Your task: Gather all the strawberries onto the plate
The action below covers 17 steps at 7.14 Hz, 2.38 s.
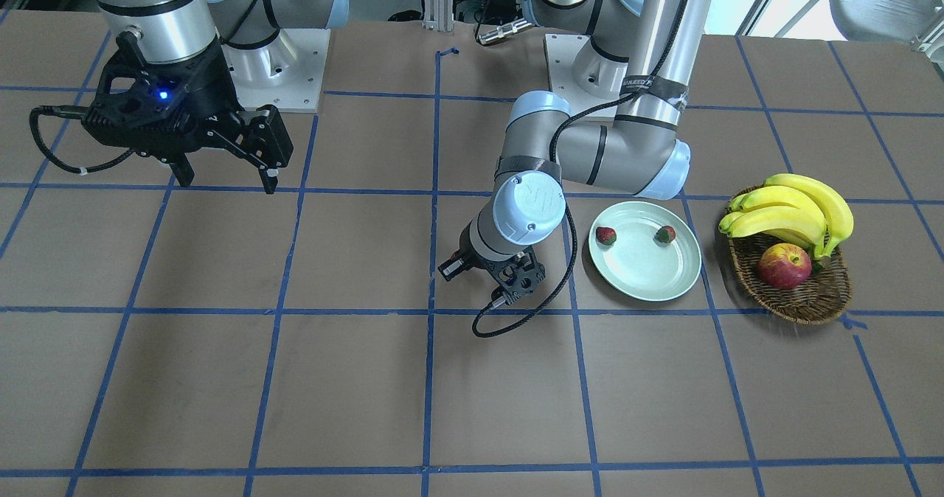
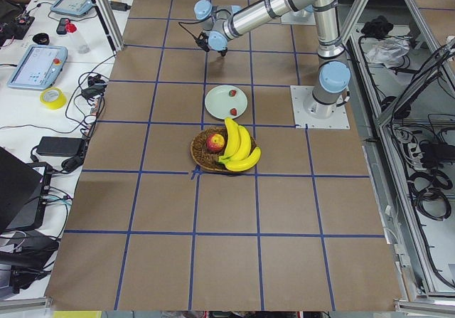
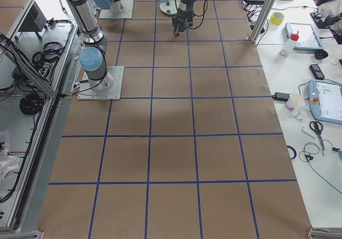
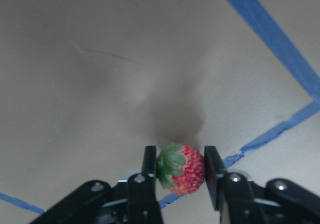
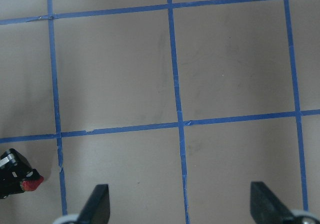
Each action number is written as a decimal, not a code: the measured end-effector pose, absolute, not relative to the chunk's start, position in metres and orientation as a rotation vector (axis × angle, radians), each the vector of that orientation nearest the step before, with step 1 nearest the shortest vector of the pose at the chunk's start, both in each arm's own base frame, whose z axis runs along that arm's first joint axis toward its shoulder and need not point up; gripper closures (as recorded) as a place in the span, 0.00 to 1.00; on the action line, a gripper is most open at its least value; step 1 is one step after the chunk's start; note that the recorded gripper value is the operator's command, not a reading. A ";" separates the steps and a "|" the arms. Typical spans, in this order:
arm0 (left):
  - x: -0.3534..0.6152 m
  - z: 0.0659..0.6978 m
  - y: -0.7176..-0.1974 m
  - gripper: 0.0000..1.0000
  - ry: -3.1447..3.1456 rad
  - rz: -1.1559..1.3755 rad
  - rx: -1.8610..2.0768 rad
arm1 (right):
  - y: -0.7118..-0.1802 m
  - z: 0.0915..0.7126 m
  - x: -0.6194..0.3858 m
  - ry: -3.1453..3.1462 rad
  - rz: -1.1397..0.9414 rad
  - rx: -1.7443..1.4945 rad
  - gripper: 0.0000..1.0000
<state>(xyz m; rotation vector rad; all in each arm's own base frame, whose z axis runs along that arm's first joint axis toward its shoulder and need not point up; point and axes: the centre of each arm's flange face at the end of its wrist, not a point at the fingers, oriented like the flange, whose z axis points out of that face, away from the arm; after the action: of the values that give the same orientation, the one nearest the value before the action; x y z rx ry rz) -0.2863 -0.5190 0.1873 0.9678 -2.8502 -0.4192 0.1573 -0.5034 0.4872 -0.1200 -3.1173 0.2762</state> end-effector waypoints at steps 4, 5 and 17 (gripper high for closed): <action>-0.196 0.256 -0.559 1.00 -3.054 -0.322 0.606 | -0.502 0.490 0.157 -3.116 0.282 -0.122 0.00; -0.154 0.266 -0.564 1.00 -3.127 -0.335 0.441 | -0.502 0.490 0.157 -3.115 0.281 -0.122 0.00; -0.045 0.394 -0.554 0.00 -3.210 -0.208 -0.140 | -0.499 0.491 0.156 -3.116 0.273 -0.122 0.00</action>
<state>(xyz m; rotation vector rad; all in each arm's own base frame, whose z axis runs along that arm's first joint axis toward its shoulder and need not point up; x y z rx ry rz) -0.0453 -0.5544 0.3939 -0.1400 -3.2102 -0.2082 0.1565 -0.4994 0.4914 -0.1218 -3.1156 0.2725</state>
